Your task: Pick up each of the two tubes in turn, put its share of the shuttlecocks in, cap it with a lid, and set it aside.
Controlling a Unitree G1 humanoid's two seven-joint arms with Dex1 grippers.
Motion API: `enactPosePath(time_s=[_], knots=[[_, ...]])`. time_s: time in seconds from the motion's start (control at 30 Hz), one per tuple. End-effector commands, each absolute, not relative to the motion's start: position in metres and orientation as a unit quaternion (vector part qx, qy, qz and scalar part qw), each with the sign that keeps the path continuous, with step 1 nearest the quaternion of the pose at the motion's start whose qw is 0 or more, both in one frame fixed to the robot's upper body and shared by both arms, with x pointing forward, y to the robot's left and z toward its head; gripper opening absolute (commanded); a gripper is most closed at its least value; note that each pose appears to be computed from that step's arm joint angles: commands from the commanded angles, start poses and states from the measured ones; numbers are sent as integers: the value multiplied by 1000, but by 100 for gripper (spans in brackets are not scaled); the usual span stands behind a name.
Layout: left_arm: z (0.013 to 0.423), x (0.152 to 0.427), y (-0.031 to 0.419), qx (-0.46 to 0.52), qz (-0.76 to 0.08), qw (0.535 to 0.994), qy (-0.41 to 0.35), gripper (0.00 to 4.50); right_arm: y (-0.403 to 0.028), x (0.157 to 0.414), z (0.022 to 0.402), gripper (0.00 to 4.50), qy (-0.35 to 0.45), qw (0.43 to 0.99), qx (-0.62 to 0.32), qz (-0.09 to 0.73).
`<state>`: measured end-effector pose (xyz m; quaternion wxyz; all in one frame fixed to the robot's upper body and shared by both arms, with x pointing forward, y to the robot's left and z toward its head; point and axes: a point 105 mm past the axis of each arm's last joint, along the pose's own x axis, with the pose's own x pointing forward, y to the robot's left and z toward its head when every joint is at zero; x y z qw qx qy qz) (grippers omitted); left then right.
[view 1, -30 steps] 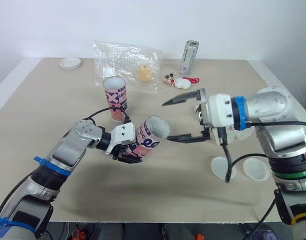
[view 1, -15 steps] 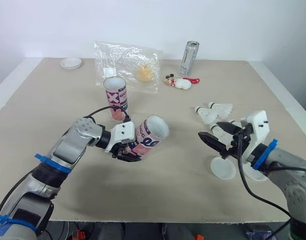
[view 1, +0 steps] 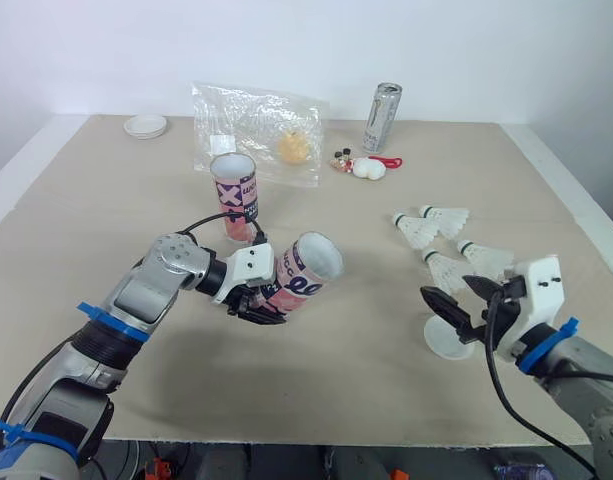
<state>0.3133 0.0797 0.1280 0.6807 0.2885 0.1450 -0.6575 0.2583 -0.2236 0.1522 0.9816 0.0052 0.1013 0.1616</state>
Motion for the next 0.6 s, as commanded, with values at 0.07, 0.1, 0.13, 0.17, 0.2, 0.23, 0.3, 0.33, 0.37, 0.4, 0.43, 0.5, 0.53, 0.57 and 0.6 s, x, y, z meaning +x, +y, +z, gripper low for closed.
enactPosePath(time_s=[0.07, 0.1, 0.13, 0.17, 0.2, 0.23, 0.3, 0.33, 0.37, 0.4, 0.43, 0.5, 0.53, 0.57, 0.6], knots=[[137, 311, 72, 300, -663, 675, 124, 292, -228, 269, 148, 446, 90, 985, 21, 143], [138, 311, 72, 300, -663, 675, 123, 292, -229, 272, 147, 446, 89, 986, 25, 139], [138, 310, 71, 300, -664, 674, 123, 292, -229, 273, 146, 446, 89, 986, 28, 137], [138, 310, 71, 299, -664, 674, 122, 292, -229, 276, 144, 446, 89, 986, 30, 138], [138, 309, 71, 299, -664, 675, 122, 292, -229, 278, 143, 446, 88, 986, 31, 137], [138, 309, 71, 299, -664, 675, 122, 292, -230, 281, 141, 446, 87, 987, 31, 132], [138, 308, 70, 298, -664, 675, 121, 292, -232, 286, 138, 446, 87, 987, 21, 132], [138, 308, 70, 298, -664, 675, 121, 292, -232, 289, 137, 446, 84, 988, 22, 131], [138, 308, 70, 298, -664, 675, 121, 292, -232, 291, 137, 446, 80, 988, 26, 129], [138, 307, 70, 299, -663, 675, 121, 292, -233, 294, 137, 446, 77, 988, 30, 127], [138, 307, 70, 299, -663, 676, 121, 292, -233, 296, 136, 446, 77, 988, 31, 127], [138, 307, 70, 300, -662, 677, 120, 292, -232, 302, 132, 446, 80, 988, 23, 129], [138, 307, 70, 300, -661, 677, 120, 292, -232, 305, 131, 446, 80, 988, 21, 129], [138, 307, 70, 300, -661, 678, 120, 292, -232, 308, 130, 446, 78, 988, 24, 128], [138, 307, 70, 300, -660, 678, 120, 292, -233, 310, 130, 446, 75, 989, 31, 126]])
